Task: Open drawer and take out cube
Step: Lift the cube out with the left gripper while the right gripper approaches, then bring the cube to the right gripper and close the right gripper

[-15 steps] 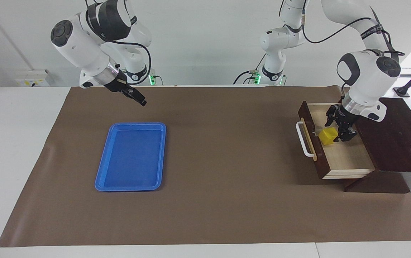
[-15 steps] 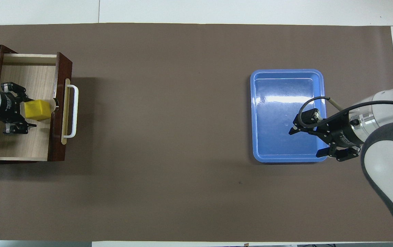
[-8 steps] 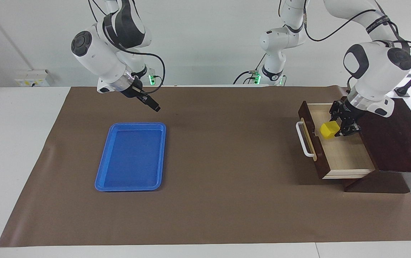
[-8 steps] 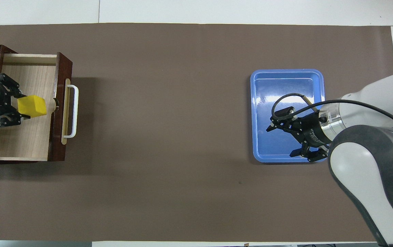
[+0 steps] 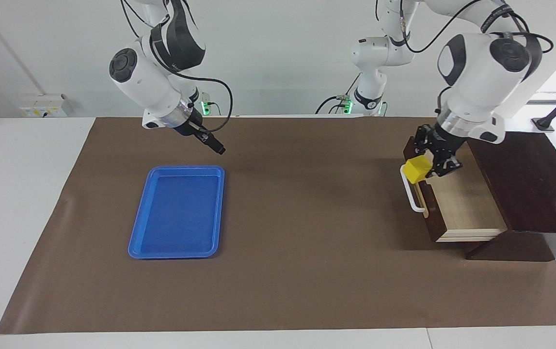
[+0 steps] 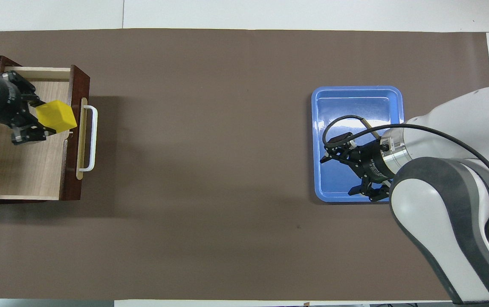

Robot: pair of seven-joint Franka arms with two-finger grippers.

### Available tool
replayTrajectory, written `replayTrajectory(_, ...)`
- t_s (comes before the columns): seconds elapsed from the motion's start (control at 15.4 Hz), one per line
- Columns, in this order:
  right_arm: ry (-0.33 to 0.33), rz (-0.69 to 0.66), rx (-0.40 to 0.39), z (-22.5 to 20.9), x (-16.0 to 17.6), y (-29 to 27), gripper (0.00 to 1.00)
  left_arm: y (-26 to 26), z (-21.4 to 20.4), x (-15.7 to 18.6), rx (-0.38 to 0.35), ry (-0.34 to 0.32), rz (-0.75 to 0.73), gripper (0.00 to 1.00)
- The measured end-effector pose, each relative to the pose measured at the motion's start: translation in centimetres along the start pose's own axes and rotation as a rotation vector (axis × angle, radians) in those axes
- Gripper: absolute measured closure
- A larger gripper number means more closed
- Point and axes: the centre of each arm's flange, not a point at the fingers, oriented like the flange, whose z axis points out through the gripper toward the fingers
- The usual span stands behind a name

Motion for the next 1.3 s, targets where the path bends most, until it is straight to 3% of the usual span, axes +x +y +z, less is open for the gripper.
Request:
replayTrajectory(0.2,-0.006,0.052,0.032,-0.1,0.1,-0.3,0.0,-4.6,-0.2,-7.9,-0.007,-0.048,0.005,0.44)
replayTrajectory(0.46,-0.041,0.115,0.063,1.9,0.5,-1.5,0.0,-8.9,-0.6,-13.8,-0.006,-0.132,0.032,0.44)
replayTrajectory(0.65,-0.096,0.17,0.079,5.0,0.5,-3.1,0.0,-12.6,-0.2,-17.9,-0.012,-0.152,0.062,0.44)
replayTrajectory(0.91,-0.163,0.233,0.104,8.0,-0.1,-4.7,0.0,-16.5,2.3,-21.0,0.002,-0.146,0.089,0.44)
replayTrajectory(1.3,-0.259,0.366,0.112,10.4,-0.9,-6.0,0.0,-17.1,3.1,-21.4,-0.001,-0.149,0.095,0.44)
